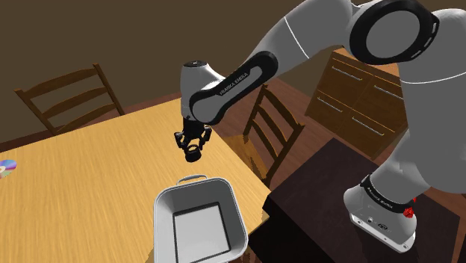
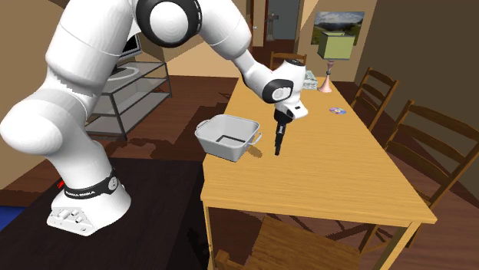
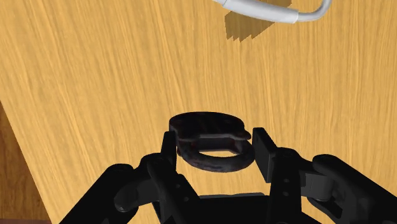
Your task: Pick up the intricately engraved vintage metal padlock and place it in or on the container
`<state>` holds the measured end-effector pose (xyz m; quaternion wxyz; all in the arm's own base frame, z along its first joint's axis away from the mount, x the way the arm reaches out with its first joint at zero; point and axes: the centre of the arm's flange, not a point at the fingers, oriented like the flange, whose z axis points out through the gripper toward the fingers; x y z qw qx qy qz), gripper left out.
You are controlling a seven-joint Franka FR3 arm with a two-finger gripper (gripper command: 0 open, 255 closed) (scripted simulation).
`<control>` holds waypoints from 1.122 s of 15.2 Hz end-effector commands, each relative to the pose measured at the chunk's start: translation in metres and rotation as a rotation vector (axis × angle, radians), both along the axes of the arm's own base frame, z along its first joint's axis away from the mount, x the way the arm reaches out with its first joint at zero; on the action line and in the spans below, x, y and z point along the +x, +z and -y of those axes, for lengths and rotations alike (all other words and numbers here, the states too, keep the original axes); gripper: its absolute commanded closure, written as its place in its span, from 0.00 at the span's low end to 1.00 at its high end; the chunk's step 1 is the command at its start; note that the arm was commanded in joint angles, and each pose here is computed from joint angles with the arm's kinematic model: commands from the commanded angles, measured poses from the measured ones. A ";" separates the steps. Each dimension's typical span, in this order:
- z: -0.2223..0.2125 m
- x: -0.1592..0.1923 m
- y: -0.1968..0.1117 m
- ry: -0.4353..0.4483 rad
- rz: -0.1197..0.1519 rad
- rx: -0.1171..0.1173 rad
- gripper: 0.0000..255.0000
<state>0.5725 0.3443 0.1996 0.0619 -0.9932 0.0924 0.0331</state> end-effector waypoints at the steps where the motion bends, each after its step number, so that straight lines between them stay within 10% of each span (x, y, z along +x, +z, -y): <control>1: -0.001 -0.001 0.010 0.000 0.000 0.000 1.00; 17: -0.001 -0.001 0.095 0.000 0.000 0.000 1.00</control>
